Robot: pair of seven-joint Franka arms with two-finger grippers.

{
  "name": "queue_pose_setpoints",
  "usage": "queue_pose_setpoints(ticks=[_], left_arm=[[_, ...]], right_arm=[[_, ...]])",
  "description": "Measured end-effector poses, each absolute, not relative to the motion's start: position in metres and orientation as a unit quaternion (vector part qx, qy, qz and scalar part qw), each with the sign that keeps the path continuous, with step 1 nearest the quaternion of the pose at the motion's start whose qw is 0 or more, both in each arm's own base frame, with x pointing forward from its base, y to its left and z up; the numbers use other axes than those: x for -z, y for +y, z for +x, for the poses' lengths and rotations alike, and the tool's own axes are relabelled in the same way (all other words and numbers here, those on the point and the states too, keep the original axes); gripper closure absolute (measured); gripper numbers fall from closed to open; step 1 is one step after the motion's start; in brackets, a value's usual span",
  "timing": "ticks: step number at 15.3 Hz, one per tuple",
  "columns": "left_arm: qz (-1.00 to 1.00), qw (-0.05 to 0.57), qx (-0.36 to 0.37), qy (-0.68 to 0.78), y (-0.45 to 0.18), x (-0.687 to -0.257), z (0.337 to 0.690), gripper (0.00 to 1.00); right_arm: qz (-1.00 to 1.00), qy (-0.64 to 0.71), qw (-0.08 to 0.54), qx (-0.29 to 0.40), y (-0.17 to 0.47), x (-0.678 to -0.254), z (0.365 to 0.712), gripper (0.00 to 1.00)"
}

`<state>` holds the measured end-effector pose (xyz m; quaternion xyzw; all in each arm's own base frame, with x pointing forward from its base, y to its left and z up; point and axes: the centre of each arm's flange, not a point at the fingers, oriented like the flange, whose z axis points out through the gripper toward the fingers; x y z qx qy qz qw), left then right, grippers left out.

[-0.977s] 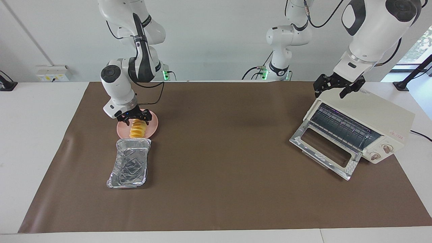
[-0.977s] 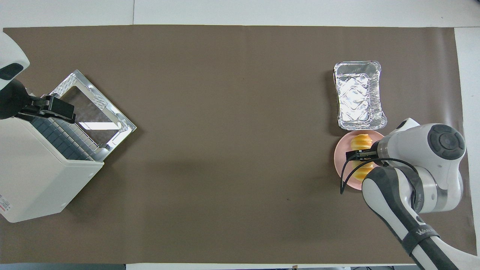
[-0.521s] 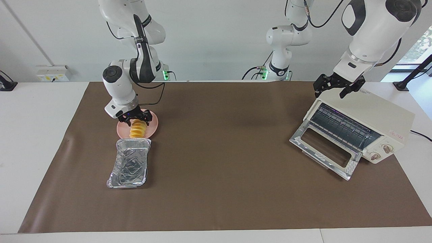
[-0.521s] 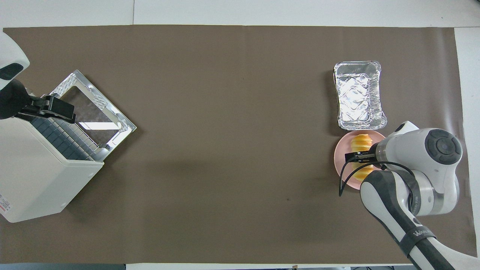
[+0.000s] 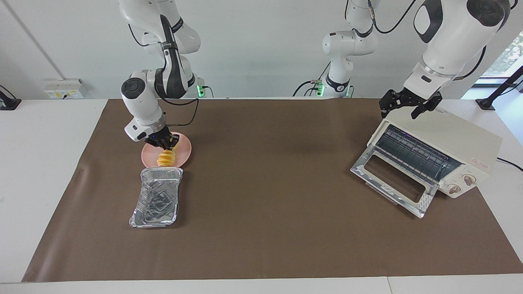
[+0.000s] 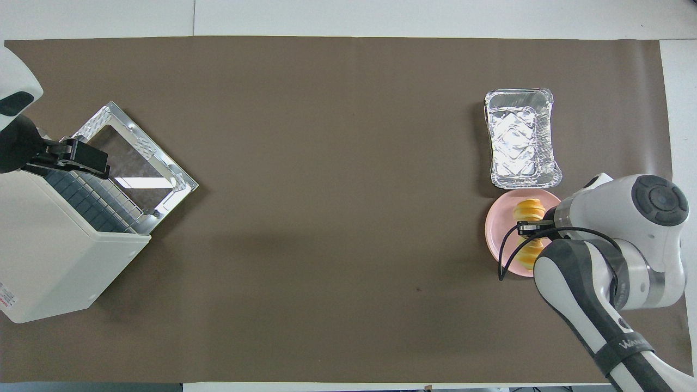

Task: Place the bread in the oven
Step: 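Grasp the bread with the right gripper and lift it toward the foil tray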

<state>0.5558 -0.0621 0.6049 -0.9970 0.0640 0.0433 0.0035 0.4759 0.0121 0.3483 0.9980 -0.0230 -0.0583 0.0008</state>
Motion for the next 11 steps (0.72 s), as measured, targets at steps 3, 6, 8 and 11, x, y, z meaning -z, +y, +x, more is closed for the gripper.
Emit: queue_pose_setpoints(ticks=[3,6,8,11], left_arm=[[-0.997,0.004,-0.043,0.064,-0.062,-0.605,0.556,0.00],[-0.997,0.004,-0.043,0.064,-0.062,-0.605,0.556,0.00],[-0.997,0.004,-0.043,0.064,-0.062,-0.605,0.556,0.00],[-0.997,0.004,-0.043,0.064,-0.062,-0.605,0.556,0.00]], right_arm=[[0.998,-0.023,0.000,0.063,0.013,-0.407,0.483,0.88],[0.999,-0.023,-0.002,0.029,0.012,-0.455,0.506,0.89],[1.000,-0.024,-0.002,0.010,0.006,-0.470,0.531,0.87],[1.000,-0.019,0.002,-0.014,-0.009,-0.468,0.582,0.85]])
